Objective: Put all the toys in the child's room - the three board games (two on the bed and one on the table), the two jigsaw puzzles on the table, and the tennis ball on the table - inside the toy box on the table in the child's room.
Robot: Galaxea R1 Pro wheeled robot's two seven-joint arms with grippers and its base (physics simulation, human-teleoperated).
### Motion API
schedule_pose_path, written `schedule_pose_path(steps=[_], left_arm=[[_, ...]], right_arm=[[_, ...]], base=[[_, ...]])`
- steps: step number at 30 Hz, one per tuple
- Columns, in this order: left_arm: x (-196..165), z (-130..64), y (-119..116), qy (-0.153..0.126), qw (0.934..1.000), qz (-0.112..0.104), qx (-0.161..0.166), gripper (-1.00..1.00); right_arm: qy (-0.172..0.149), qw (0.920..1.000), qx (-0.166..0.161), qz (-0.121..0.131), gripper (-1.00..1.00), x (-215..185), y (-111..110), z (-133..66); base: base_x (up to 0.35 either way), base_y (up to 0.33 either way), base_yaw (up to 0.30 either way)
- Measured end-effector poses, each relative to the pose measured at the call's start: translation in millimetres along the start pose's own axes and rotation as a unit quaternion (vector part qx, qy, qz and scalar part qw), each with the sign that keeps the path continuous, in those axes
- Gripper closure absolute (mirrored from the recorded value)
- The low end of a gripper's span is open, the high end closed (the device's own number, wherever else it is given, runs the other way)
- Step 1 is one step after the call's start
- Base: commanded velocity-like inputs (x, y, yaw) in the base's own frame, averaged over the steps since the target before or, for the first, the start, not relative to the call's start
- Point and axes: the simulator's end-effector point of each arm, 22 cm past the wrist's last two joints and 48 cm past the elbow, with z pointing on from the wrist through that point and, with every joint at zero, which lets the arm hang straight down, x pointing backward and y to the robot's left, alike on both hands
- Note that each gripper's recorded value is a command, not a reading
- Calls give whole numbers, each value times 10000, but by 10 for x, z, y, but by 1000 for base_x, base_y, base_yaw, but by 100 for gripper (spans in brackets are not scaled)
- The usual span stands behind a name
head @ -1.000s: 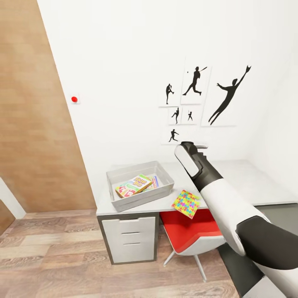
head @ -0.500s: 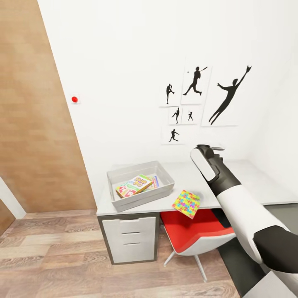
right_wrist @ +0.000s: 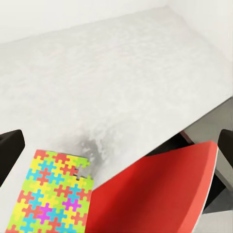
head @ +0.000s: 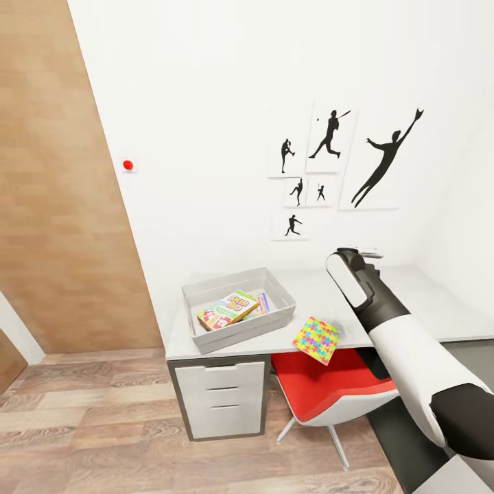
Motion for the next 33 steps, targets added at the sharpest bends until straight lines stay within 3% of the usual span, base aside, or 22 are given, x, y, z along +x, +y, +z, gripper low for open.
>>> schedule_pose_path(steps=[9,18,27,33], left_arm=[[-8,1,0,-5,10000,6,1,-100],[-12,3,-2,-8,10000,13,3,-100],[-19,3,6,-16,10000,-2,-4,-100],[-22,1,11,-21,10000,-3,-7,-100]], right_arm=[[48,10000,37,23,-100,28,-47,41],[157,9988,453,100,-100,117,-605,306],[273,9984,503,23,-100,306,-644,368],[608,9965,532,-199,-100,848,-613,462]], base=[[-18,2,-219],[-180,-125,-279],[-74,16,-283],[-79,92,-283]])
